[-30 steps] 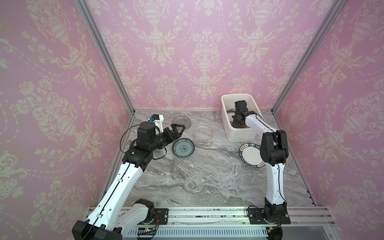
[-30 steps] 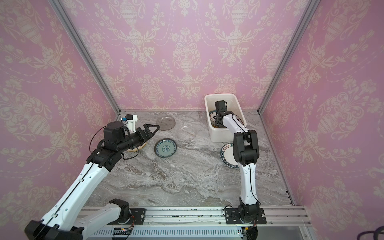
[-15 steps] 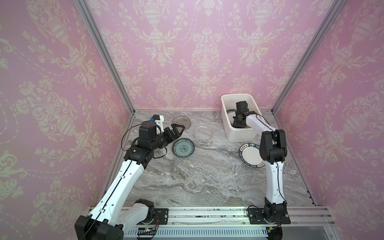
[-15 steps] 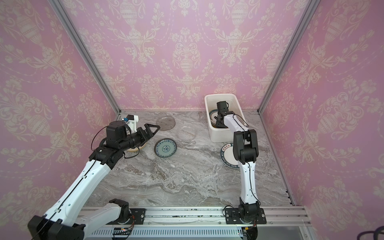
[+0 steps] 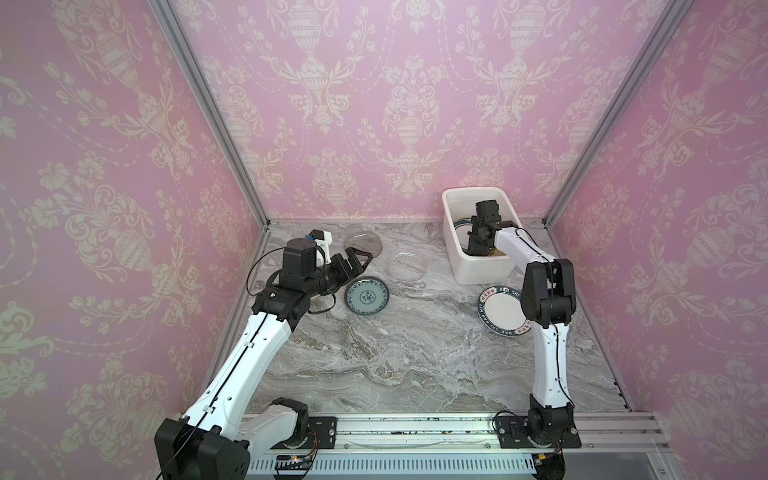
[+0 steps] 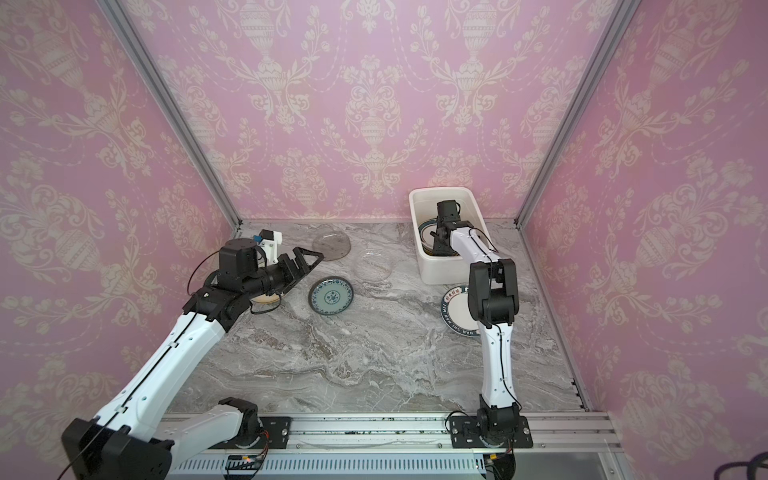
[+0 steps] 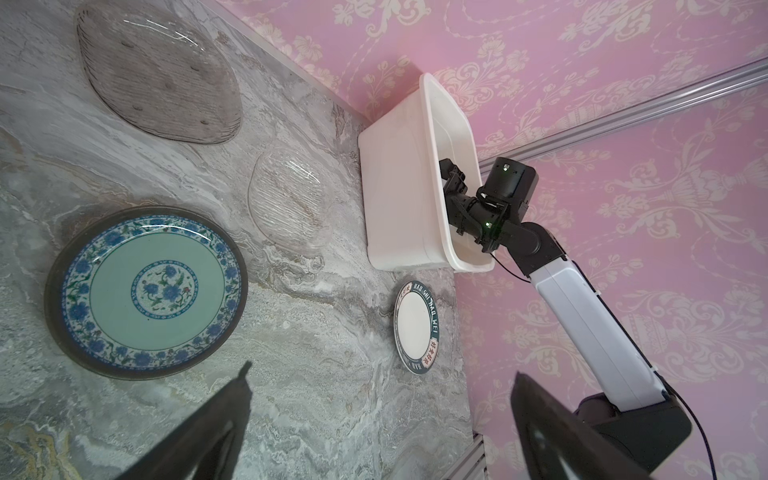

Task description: Place the plates into the plastic bin on the countertop

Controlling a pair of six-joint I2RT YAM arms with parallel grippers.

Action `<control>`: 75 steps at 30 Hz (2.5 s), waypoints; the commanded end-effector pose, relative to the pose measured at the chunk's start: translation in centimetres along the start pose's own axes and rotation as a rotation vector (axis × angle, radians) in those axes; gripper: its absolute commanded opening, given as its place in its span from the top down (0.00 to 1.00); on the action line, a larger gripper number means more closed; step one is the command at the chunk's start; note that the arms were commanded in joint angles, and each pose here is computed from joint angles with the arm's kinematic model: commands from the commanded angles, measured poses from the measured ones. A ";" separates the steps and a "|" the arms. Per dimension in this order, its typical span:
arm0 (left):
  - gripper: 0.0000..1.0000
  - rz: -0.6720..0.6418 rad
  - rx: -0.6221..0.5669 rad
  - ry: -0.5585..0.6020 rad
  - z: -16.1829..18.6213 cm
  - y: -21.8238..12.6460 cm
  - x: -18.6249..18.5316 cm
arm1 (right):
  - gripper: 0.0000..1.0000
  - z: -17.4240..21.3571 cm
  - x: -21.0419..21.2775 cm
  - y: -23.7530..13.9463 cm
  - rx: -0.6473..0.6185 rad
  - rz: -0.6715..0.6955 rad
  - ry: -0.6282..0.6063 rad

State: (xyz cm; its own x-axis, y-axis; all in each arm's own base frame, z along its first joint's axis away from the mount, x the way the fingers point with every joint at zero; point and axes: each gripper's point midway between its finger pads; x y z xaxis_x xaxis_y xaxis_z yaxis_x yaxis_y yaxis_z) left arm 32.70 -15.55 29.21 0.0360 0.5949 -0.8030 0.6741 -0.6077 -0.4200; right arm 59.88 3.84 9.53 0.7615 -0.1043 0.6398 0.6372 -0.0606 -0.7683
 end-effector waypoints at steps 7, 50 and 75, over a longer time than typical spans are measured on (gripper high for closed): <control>0.01 0.044 -0.004 0.073 -1.1 -2.0 -3.2 | 0.00 -3.1 1.8 -5.8 -0.041 0.000 -0.107; 0.01 0.104 0.097 0.075 2.2 0.1 -6.2 | 0.07 0.2 4.3 -25.3 0.202 -0.389 -0.895; 0.06 0.115 0.436 -0.069 18.8 18.4 -6.2 | 0.19 -13.2 -25.8 -20.6 0.181 0.041 -0.591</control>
State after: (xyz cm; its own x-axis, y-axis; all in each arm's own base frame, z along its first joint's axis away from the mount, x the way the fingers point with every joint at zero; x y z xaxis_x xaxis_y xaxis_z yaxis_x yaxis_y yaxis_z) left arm 30.44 -38.20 17.02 0.0086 0.5433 -0.8395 0.2962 -0.8032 -0.5168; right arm 25.18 -4.60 8.83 0.7022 0.4901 0.5164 0.5289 0.1266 -0.8392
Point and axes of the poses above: each gripper's point midway between its finger pads, its own y axis out along the fingers, its own x axis along the line the jaws close on, z = x × y, and after that the axes turned 2 degrees about -y, right-handed
